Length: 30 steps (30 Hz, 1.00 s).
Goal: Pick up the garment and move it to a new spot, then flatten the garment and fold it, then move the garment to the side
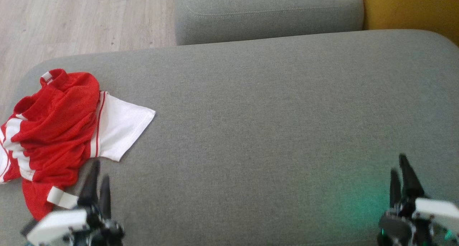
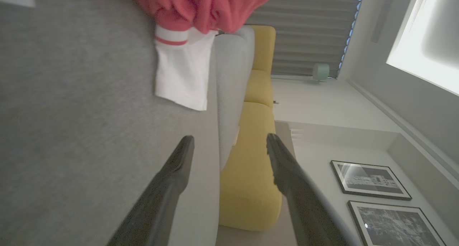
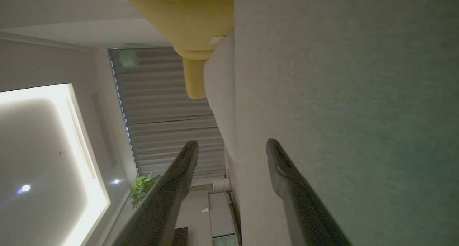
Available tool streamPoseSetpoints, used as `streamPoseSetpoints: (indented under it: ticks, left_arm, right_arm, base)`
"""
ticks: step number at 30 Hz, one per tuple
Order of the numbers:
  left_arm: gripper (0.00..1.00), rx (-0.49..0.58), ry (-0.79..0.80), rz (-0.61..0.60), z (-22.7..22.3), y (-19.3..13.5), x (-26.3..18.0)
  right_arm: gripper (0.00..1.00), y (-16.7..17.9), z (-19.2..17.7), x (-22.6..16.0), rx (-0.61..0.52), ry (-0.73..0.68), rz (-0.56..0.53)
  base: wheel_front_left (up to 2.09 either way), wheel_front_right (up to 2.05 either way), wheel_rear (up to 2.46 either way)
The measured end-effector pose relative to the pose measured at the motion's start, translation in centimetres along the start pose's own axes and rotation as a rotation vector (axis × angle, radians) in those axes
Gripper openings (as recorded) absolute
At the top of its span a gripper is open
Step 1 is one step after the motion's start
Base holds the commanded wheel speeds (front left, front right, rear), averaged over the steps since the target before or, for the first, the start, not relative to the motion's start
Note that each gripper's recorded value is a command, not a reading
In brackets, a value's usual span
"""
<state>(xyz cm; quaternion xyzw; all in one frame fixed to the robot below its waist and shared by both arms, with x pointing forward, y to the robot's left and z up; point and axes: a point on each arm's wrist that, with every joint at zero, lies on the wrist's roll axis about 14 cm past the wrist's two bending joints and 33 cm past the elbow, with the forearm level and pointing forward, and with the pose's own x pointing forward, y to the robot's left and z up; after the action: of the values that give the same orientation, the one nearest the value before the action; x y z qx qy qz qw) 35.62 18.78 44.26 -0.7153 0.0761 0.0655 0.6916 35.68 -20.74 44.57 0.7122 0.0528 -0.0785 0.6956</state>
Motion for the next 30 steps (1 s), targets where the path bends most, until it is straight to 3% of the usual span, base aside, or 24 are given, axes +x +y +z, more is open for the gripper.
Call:
streamPoseSetpoints:
  ticks: [5,8,16,30]
  left_arm:
    - [1.0,-0.023,-0.012,0.166,0.0,5.7,-2.7]
    - [1.0,-0.025,-0.012,0.208,-0.1,7.1,-3.7]
    - [1.0,0.043,0.004,0.175,-0.7,6.0,-3.1]
    - [1.0,0.296,0.041,0.106,-1.8,3.6,-2.5]
  right_arm:
    - [1.0,-5.3,0.3,-2.4,0.01,-0.011,-0.155]
    - [1.0,-6.5,0.2,-3.3,0.01,-0.011,-0.191]
    - [1.0,-6.0,-0.3,-3.0,-0.049,0.003,-0.179]
    - [1.0,-4.0,-2.6,-2.5,-0.32,0.082,-0.109]
  base:
    - [0.0,0.0,0.0]
    - [0.0,0.0,0.0]
    - [0.0,0.0,0.0]
    - [0.0,0.0,0.0]
